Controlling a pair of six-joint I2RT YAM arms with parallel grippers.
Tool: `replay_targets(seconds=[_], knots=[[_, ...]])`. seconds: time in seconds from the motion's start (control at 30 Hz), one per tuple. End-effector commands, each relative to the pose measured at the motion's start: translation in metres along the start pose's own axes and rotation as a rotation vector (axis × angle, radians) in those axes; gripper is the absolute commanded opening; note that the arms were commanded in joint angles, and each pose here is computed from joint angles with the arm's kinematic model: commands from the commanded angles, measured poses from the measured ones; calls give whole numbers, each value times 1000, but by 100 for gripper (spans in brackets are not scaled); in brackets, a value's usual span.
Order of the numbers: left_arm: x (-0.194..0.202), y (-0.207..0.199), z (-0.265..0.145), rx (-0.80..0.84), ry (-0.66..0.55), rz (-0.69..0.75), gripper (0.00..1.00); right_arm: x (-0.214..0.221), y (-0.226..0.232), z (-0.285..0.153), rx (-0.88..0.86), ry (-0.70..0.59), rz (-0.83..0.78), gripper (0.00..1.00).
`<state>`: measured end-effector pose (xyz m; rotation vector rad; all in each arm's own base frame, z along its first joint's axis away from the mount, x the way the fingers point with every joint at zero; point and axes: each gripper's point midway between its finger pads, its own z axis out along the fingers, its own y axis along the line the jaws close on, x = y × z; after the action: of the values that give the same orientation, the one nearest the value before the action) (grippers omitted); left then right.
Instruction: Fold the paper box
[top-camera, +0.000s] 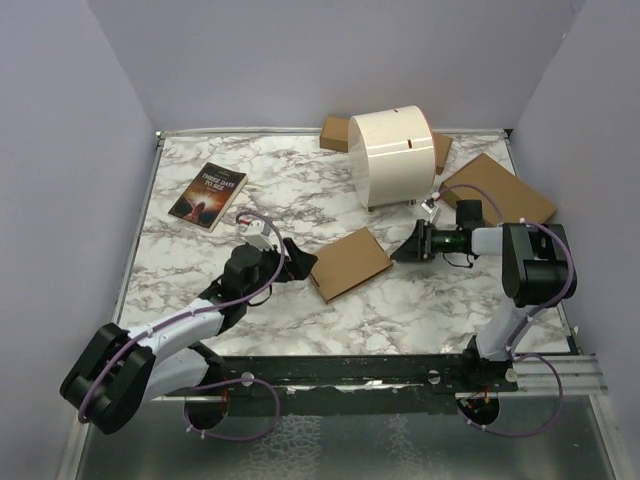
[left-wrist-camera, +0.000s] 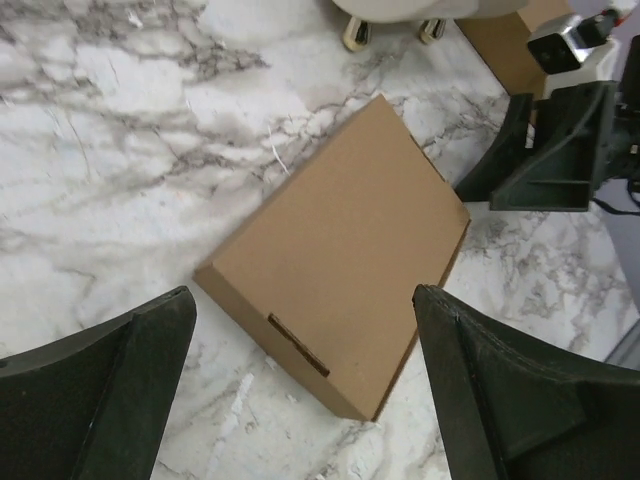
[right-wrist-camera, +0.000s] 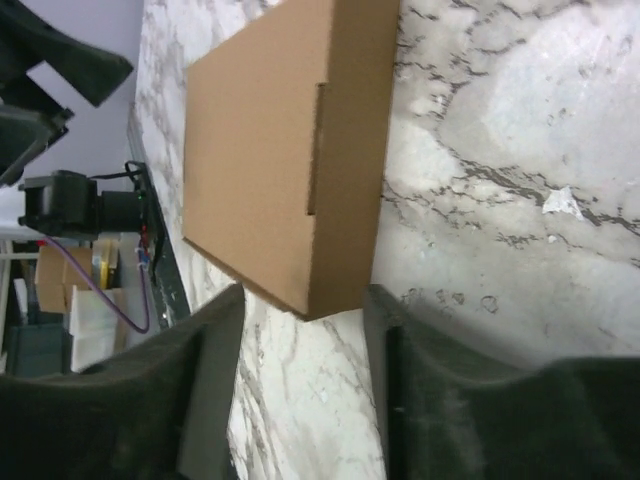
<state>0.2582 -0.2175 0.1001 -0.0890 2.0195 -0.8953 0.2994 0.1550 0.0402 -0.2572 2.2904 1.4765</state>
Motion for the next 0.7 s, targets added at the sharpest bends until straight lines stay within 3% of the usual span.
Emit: replay_targets(seconds=[0.0, 0.2, 0.4, 0.67], knots=[[-22, 15, 6, -53, -28, 212, 92, -28, 35, -21, -73, -68, -202, 58], [-22, 5, 43, 41, 68, 252, 82, -22, 62, -35, -74, -139, -285, 81], [-6, 8, 70, 74, 177, 278, 81, 9, 42, -27, -56, -90, -92, 83], [15, 6, 69, 116, 251, 212, 74, 31, 23, -17, -50, -32, 110, 78]])
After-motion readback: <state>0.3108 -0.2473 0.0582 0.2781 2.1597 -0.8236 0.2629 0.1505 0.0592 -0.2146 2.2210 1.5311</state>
